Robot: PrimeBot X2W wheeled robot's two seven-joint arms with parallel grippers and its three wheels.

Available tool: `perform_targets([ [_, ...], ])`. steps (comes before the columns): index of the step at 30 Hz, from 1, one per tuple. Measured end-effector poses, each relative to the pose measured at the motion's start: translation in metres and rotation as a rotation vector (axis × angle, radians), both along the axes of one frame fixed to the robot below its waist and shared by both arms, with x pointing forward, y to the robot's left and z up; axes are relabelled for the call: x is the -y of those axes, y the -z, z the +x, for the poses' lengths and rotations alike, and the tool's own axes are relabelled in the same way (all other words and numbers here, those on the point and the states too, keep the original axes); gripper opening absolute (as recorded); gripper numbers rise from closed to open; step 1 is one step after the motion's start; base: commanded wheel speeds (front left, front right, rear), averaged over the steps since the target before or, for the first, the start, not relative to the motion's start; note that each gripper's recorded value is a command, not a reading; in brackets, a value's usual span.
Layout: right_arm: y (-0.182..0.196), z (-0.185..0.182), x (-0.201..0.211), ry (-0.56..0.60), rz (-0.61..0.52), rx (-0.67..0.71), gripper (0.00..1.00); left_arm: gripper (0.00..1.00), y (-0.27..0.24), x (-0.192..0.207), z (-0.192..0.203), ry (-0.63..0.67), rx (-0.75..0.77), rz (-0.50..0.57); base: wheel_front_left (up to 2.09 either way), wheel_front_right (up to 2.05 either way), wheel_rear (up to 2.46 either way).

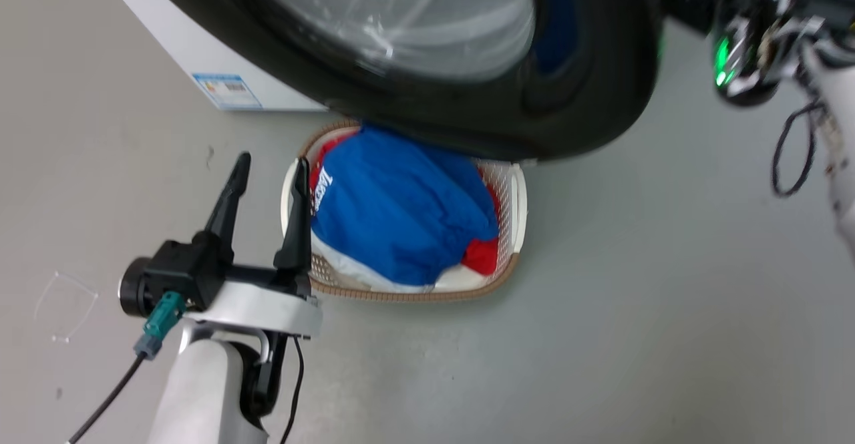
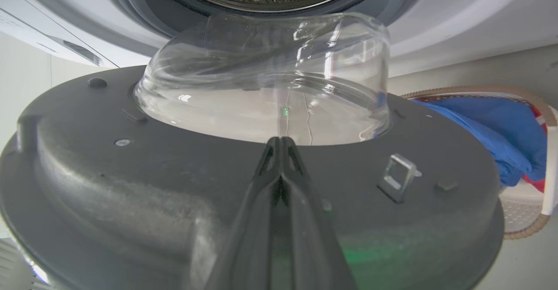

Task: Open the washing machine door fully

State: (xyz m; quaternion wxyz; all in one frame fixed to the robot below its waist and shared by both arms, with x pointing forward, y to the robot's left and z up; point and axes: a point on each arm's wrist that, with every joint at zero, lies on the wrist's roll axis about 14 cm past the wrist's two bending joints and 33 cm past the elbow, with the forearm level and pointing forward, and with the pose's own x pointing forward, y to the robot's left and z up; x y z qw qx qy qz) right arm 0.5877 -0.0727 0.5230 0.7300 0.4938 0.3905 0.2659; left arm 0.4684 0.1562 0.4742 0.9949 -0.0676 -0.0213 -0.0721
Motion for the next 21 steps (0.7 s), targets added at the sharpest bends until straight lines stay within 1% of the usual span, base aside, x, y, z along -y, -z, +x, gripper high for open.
perform_targets([
  [13, -0.016, -0.101, -0.045, -0.171, 0.062, -0.005, 0.00, 1.00, -0.026, 0.004, -0.052, -0.002, 0.027, -0.012, 0.00, 0.00, 0.00],
  [21, -0.024, -0.146, -0.077, -0.260, 0.093, 0.024, 0.00, 1.00, -0.036, 0.003, -0.072, -0.008, 0.048, -0.012, 0.00, 0.00, 0.00],
])
